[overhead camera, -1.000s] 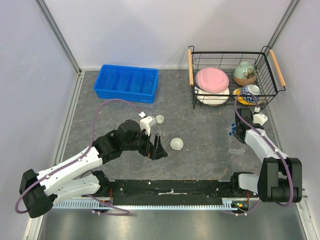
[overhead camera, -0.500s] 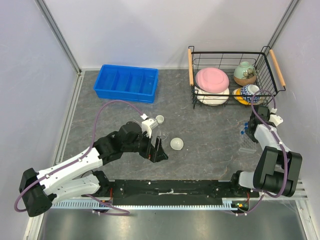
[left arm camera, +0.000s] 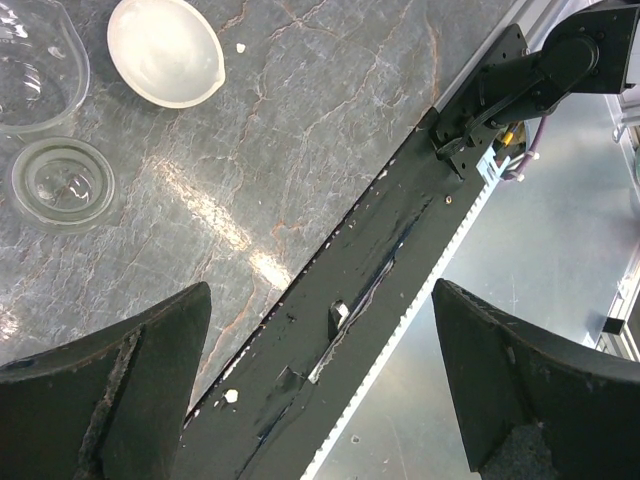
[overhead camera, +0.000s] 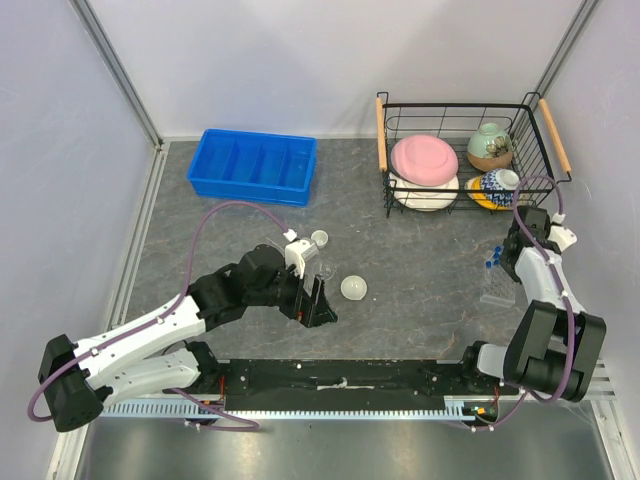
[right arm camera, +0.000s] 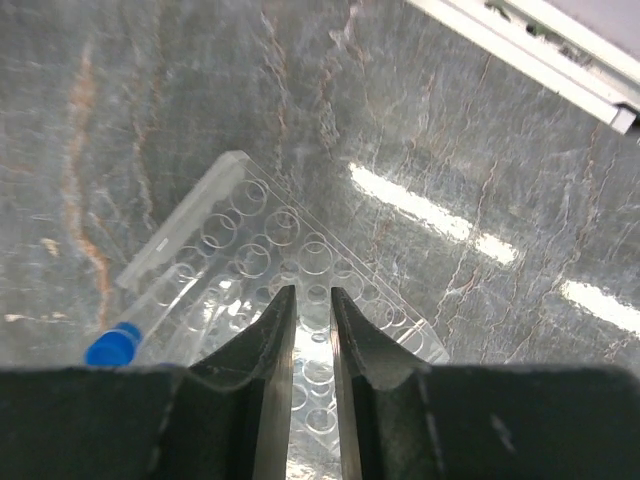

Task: Organize the chemistry lab equipment

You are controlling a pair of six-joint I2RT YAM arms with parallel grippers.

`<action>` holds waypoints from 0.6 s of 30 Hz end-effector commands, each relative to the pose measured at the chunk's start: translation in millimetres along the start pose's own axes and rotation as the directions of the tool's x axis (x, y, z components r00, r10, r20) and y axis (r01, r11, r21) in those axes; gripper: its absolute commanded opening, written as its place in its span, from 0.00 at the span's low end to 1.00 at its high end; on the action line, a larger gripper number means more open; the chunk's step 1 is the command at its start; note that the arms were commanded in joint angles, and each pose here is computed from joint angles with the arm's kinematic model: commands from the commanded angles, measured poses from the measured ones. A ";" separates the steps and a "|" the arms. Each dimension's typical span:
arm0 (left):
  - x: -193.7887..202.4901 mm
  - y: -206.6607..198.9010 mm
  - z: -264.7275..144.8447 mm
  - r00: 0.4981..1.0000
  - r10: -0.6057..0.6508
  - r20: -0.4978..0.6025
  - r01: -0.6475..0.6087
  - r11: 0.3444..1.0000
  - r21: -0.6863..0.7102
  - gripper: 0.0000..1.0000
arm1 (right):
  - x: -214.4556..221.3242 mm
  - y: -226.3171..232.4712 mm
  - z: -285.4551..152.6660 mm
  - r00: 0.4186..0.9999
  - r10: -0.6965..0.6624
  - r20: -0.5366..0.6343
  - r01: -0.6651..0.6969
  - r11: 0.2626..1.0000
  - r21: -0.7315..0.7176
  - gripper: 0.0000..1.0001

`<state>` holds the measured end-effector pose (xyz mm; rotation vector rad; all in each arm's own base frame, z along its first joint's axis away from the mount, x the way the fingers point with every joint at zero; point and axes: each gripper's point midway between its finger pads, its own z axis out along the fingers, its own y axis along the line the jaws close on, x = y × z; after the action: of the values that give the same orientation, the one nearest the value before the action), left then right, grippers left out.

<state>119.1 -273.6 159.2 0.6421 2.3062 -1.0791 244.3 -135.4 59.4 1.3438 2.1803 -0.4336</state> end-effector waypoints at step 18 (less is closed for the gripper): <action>-46.5 20.7 -16.8 0.997 0.034 0.067 -0.016 0.967 -0.256 1.00 | -104.8 57.9 -206.1 0.932 0.110 0.346 0.078 0.870 -0.487 0.34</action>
<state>138.5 -263.5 162.5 0.5644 2.3588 -0.9031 266.8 -106.4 229.1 1.0841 1.8651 -0.2131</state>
